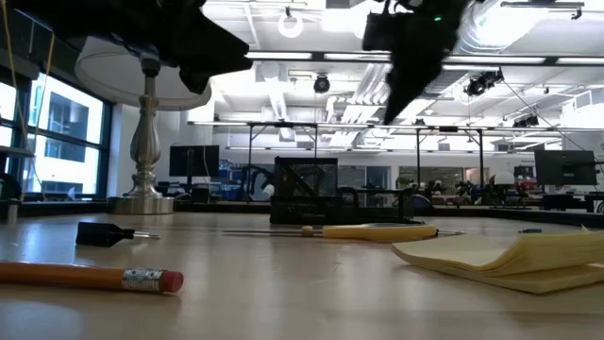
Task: Pick and place office supplies into organizer
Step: Put the top black binder clip into the black desk organizer
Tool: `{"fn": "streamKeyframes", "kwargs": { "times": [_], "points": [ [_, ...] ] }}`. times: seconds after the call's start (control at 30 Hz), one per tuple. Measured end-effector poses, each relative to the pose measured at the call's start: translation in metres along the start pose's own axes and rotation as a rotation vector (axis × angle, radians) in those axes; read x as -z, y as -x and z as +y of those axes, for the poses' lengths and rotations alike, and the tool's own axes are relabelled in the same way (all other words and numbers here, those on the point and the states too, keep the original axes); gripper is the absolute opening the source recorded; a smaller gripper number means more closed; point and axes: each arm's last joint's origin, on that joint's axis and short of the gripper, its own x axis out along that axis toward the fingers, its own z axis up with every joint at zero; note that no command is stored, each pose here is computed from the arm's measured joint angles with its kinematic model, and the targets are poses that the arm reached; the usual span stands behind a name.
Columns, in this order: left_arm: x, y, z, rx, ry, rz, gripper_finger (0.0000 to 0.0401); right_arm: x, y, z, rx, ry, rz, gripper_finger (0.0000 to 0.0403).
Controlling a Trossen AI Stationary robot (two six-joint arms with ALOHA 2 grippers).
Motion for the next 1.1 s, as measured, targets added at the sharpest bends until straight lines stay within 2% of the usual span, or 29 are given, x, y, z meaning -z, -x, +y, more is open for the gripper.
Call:
{"fn": "streamKeyframes", "kwargs": {
  "times": [0.13,0.27,0.37,0.47,0.6,0.77,0.87,1.1],
  "points": [
    [-0.002,0.002,0.000,0.000,-0.001,-0.004,0.0131,0.020,0.002,0.016,0.113,-0.002,0.156,0.0135],
    [-0.008,0.009,0.000,-0.001,-0.001,-0.037,0.0131,0.047,-0.010,0.028,0.103,-0.060,0.182,0.0128],
    [-0.016,0.015,0.001,-0.011,0.000,-0.044,0.0131,0.063,-0.026,0.036,0.015,-0.094,0.131,0.0125],
    [-0.021,0.020,0.001,-0.012,-0.001,-0.045,0.0131,0.070,-0.039,0.046,-0.074,-0.038,-0.002,0.0124],
    [-0.024,0.022,0.001,-0.010,-0.002,-0.058,0.0131,0.079,-0.054,0.055,-0.127,0.043,-0.149,0.0124],
    [-0.023,0.022,0.001,-0.011,-0.032,-0.055,0.0131,0.092,-0.068,0.056,-0.134,0.087,-0.259,0.0126],
    [-0.023,0.022,0.001,-0.012,-0.045,-0.055,0.0131,0.098,-0.073,0.055,-0.139,0.090,-0.293,0.0142],
    [-0.023,0.022,0.001,-0.012,-0.046,-0.055,0.0131,0.107,-0.089,0.056,-0.152,0.064,-0.321,0.0208]
  ]
}}
